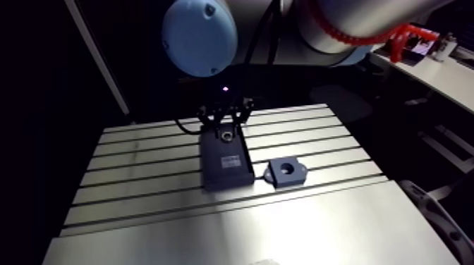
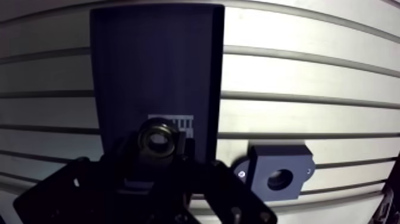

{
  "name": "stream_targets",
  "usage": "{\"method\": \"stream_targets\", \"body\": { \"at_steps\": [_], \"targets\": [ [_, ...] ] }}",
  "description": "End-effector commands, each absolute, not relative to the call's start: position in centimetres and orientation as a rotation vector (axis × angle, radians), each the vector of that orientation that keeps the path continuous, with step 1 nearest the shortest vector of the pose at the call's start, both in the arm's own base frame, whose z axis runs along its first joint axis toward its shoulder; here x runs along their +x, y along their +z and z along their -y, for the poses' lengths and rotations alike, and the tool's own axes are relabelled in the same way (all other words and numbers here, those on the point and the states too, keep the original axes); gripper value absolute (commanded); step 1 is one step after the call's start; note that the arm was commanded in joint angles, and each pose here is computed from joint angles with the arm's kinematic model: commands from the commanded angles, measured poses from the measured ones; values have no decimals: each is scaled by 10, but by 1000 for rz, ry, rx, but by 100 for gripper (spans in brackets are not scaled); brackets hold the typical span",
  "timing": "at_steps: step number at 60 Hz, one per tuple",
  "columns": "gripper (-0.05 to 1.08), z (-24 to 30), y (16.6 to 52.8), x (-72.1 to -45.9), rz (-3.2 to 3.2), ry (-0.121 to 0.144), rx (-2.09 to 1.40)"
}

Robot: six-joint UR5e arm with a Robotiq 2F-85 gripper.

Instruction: Pick up the bearing and press it into the housing until flush.

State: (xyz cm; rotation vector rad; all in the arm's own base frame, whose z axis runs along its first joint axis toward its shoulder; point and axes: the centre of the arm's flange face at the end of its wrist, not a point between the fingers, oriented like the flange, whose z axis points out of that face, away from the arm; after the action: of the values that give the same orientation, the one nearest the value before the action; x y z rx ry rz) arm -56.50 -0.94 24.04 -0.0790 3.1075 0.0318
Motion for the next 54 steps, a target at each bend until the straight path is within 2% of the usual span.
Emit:
{"method": "stream_targets", "body": {
  "at_steps": [1,20,54],
  "targets": [
    [67,-25,263,-551,-3108,30,-117],
    [68,-74,259,-533,-3098,22,-73],
    [68,-106,252,-500,-3074,2,-137]
  ]
}}
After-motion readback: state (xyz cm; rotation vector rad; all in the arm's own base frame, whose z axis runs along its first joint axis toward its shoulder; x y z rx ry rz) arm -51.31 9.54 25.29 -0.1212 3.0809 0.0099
